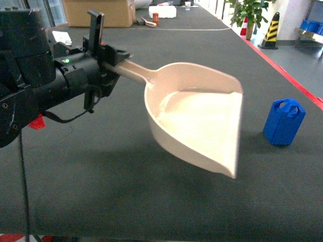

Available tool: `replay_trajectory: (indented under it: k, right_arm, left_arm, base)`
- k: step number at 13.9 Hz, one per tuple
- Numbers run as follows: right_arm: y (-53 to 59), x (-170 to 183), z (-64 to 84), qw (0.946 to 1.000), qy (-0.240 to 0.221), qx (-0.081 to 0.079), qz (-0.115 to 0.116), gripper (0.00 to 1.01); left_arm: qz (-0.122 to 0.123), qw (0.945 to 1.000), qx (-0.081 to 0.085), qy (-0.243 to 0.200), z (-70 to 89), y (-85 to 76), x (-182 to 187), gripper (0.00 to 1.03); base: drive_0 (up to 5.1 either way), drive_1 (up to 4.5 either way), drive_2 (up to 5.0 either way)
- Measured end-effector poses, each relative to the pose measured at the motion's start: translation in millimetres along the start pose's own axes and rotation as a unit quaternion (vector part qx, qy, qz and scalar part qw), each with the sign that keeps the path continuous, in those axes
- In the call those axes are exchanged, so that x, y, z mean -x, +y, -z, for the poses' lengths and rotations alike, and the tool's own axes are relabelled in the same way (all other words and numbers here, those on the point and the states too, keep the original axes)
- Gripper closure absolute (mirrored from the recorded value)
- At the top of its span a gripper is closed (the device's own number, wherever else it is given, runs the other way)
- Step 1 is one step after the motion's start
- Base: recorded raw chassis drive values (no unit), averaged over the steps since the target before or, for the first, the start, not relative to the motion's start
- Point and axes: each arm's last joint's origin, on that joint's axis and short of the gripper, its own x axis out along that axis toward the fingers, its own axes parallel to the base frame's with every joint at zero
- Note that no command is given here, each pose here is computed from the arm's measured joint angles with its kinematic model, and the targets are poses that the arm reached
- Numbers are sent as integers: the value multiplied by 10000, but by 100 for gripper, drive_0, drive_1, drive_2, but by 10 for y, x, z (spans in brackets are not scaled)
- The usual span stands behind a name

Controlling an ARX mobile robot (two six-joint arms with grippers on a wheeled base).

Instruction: Place part in tray to right shelf

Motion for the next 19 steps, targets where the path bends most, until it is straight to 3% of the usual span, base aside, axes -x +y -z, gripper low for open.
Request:
replay_trajectory:
  k: [2,5,7,9,11,13,15,19]
  right_arm:
    - [0,0,0,10000,-2,0,2,3]
    - [0,0,0,10000,0,2,2,3]
    - [0,0,0,10000,0,2,0,3]
    - [0,0,0,10000,0,0,2,3]
    - [0,0,0,10000,0,0,0,3]
    - [0,0,0,10000,0,2,0,3]
    - [0,0,0,10000,2,0,0,3]
    - [0,0,0,10000,2,0,2,3]
  left_arm:
    - [231,9994,155,226,167,-154,-17,85]
    - [164,9982,385,428,346,-113,158,86]
    - [217,9982,430,357,314,-151,286,86]
    - [127,9986,507,86,133,-94,425,86]
    - [-14,9989,459,-100,9,-62,557,86]
    - [23,9991,421,-27,18,-120,624,86]
    - [45,9996,271,55,5,-191,749,86]
    - [-71,9999,89,-76,-69,-164,836,86]
  base:
    - [0,0,0]
    - [0,0,0]
    - [0,0,0]
    - [0,0,0]
    - [0,0,0]
    - [0,0,0]
    - [0,0,0]
    - [0,0,0]
